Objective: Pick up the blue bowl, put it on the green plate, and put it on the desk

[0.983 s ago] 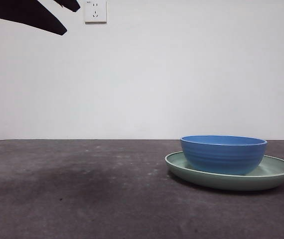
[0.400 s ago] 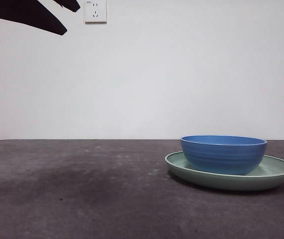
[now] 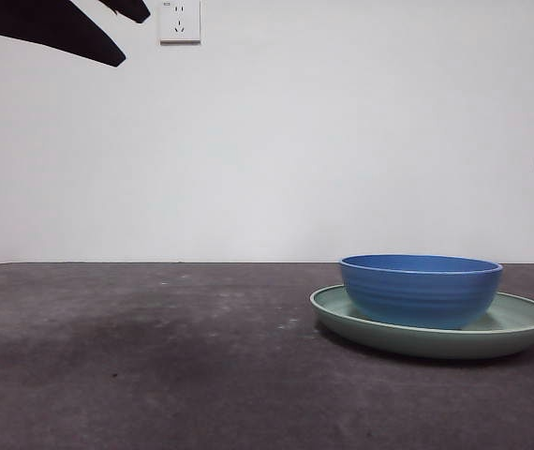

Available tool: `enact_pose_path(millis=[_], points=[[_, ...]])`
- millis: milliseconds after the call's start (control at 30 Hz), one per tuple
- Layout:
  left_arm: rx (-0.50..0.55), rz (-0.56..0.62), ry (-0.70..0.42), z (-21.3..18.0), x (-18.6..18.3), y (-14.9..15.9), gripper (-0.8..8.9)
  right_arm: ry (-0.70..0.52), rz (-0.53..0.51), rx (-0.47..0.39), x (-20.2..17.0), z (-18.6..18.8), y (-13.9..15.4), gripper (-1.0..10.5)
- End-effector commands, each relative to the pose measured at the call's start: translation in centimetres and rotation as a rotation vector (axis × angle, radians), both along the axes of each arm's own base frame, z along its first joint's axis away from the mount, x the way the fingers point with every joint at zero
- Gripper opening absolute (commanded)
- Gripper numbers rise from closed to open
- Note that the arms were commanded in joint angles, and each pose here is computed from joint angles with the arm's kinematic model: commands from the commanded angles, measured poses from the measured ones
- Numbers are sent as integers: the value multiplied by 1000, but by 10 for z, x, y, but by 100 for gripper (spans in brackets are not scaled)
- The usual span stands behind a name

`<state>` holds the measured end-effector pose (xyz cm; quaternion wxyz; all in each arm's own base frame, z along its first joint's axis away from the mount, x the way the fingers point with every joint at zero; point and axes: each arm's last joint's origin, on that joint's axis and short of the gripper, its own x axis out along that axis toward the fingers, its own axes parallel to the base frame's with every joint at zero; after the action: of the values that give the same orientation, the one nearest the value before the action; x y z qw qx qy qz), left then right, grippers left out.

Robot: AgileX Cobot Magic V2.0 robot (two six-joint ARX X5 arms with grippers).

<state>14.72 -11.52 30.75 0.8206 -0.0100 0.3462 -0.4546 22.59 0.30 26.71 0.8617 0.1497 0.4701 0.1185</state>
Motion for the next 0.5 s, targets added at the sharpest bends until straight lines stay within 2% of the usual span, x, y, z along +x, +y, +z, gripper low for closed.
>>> enact_pose_path(millis=[33,500], points=[[3,-18,-17,1,1,-2,190,11,15,23,18,-9,-4,312],[2,-18,-17,1,1,-2,190,157,47,44,68,-79,-3,263]])
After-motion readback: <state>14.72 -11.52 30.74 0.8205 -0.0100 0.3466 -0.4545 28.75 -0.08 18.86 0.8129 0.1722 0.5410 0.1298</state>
